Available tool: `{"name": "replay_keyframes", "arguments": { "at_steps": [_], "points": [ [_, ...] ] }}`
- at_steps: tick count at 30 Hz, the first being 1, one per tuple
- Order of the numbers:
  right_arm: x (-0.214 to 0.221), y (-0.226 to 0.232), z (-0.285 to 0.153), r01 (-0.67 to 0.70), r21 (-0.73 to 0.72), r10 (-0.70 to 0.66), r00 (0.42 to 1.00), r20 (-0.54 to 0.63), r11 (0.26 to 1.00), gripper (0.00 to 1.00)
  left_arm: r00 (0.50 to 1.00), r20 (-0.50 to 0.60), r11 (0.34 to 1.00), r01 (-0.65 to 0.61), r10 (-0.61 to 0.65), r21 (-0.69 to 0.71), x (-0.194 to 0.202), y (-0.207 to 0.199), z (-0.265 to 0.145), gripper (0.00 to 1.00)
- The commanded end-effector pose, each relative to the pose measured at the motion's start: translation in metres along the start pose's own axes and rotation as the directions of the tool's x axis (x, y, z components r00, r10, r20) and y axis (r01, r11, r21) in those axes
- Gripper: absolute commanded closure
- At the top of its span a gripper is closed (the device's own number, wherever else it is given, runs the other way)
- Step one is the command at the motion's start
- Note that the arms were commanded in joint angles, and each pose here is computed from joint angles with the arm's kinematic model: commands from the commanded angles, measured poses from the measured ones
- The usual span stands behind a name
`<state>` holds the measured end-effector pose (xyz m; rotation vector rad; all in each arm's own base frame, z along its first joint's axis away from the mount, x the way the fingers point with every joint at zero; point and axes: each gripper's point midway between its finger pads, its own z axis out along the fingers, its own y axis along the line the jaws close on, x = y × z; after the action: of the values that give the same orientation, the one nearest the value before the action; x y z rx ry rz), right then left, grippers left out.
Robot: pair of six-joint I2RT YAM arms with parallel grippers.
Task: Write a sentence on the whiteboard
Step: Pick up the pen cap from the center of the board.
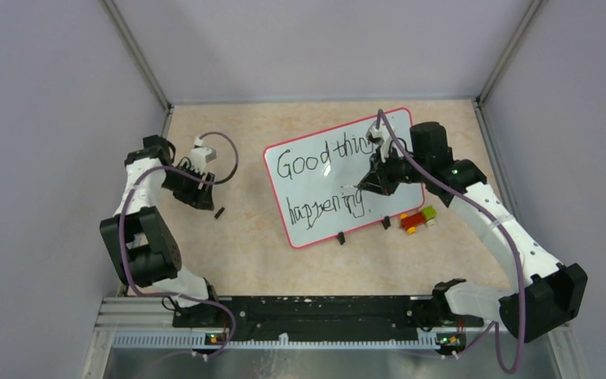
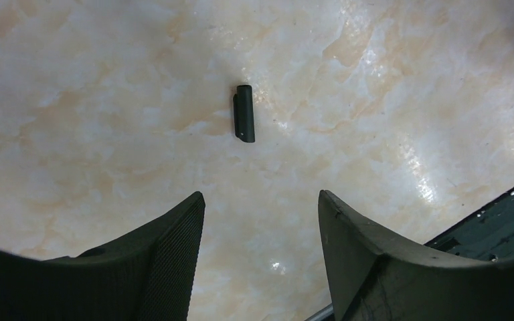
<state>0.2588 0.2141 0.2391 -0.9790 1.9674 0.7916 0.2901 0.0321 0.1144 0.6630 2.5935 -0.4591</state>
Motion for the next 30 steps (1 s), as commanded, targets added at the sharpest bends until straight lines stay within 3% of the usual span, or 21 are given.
{"name": "replay_keyframes", "arguments": {
  "at_steps": [1,13,22,30],
  "points": [
    [-0.022,0.003,-0.008,0.032,-0.006,-0.032,0.997,0.072,0.999,1.00,0.995,-0.055,0.993,-0.092,0.088,-0.073,0.000,0.014,0.023,0.33],
    [-0.021,0.003,-0.008,0.032,-0.005,-0.032,0.997,0.068,0.999,1.00,0.984,-0.140,0.986,-0.125,0.109,-0.113,0.010,0.018,0.084,0.44],
    [-0.021,0.000,-0.008,0.035,0.010,-0.035,0.997,0.063,0.999,1.00,0.970,-0.220,0.982,-0.132,0.100,-0.137,0.039,0.024,0.102,0.57],
    [-0.027,0.000,-0.007,0.001,0.003,-0.001,0.997,0.079,1.000,1.00,0.964,-0.244,0.976,-0.149,0.108,-0.157,0.049,0.026,0.097,0.88]
  ]
}}
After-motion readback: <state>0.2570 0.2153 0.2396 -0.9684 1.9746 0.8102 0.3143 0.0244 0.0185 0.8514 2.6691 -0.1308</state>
